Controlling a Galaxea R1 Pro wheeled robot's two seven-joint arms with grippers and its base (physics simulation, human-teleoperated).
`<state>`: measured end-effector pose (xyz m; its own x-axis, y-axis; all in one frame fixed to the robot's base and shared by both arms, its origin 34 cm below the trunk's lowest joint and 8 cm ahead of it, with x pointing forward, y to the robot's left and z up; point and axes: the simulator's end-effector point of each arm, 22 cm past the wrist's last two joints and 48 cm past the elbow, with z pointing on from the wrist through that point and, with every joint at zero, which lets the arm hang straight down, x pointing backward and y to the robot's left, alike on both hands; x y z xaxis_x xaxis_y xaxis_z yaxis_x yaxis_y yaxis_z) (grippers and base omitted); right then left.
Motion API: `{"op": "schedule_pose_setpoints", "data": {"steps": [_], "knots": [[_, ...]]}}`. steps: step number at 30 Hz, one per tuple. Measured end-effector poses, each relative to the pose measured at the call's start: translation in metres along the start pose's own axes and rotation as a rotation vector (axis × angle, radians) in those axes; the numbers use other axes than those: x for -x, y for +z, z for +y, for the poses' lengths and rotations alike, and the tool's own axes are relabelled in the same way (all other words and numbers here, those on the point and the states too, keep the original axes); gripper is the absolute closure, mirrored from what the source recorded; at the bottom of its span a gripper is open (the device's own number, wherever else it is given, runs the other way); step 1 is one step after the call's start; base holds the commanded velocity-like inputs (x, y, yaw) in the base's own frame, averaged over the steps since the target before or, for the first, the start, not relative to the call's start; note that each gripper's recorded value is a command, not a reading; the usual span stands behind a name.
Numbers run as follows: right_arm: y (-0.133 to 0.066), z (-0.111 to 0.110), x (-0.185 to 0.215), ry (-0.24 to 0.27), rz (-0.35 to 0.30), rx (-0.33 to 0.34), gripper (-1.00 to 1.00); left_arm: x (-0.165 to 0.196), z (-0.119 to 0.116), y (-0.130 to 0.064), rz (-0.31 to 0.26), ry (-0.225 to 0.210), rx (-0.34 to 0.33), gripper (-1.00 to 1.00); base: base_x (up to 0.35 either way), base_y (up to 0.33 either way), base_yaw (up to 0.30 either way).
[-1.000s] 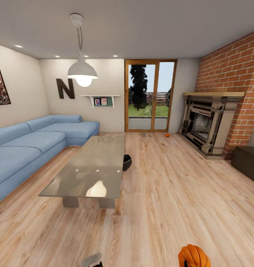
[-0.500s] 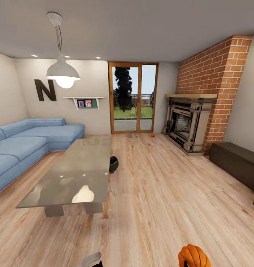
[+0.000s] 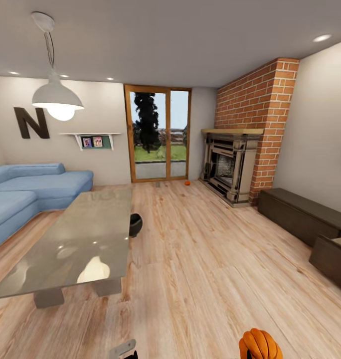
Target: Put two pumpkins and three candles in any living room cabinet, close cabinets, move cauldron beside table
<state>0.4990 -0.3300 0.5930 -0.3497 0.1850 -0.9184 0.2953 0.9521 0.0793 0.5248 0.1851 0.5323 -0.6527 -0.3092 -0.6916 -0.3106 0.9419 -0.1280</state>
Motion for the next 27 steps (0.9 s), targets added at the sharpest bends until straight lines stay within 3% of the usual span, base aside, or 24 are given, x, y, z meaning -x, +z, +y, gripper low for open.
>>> {"op": "schedule_pose_setpoints", "data": {"steps": [15,27], "knots": [[-0.003,0.013,-0.007,0.018,0.015,0.008,1.00,-0.005,0.000,0.001,0.010,0.002,0.000,-1.00,0.007,-0.005,-0.011],[-0.004,0.011,-0.015,0.015,0.033,0.002,1.00,-0.014,0.000,0.001,0.029,0.005,0.001,-1.00,0.226,-0.190,0.000]]}}
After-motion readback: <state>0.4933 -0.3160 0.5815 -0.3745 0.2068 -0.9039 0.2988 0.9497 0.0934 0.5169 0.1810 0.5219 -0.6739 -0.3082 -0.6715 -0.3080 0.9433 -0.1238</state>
